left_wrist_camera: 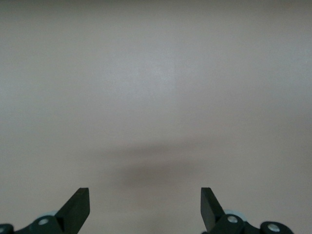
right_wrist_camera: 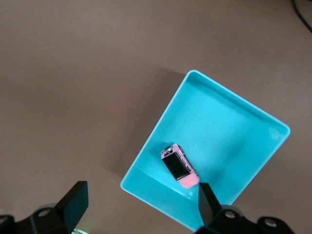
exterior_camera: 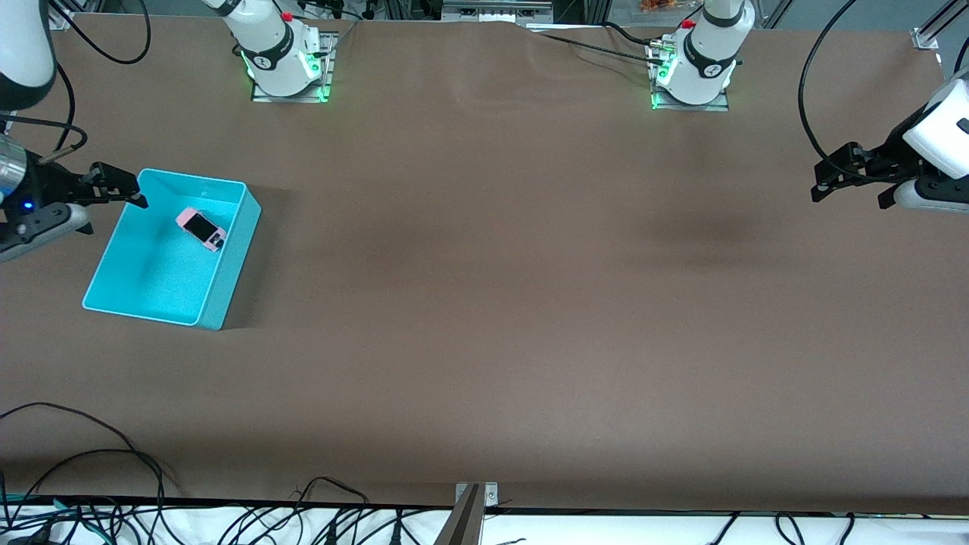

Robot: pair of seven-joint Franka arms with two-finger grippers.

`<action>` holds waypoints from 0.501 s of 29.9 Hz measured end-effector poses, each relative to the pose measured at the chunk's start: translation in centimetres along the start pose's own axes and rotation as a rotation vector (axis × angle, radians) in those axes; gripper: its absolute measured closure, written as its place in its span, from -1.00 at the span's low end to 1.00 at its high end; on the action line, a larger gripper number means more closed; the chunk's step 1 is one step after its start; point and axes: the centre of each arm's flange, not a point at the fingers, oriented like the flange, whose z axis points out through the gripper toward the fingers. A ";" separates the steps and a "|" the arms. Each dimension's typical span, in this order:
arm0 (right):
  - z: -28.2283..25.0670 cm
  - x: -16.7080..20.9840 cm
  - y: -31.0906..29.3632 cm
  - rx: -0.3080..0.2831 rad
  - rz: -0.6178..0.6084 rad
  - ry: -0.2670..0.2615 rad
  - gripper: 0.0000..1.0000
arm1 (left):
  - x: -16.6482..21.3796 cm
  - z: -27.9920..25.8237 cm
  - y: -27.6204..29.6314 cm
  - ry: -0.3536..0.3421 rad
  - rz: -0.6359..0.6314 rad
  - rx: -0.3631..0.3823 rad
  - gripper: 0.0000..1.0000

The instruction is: Wind and store pink jeep toy

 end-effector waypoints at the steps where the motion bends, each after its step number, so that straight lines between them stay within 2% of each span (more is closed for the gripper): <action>1: -0.4 0.0 0.0 -0.001 0.034 0.002 -1.00 | 0.0 0.0 0.0 0.000 0.000 0.000 -1.00; 8: -2.2 -0.2 0.1 -0.006 0.245 0.015 -1.00 | 0.0 0.0 0.0 0.000 0.000 0.000 -1.00; 15: -4.4 -0.7 -0.1 -0.036 0.361 -0.001 -1.00 | 0.0 0.0 0.0 0.000 0.000 0.000 -1.00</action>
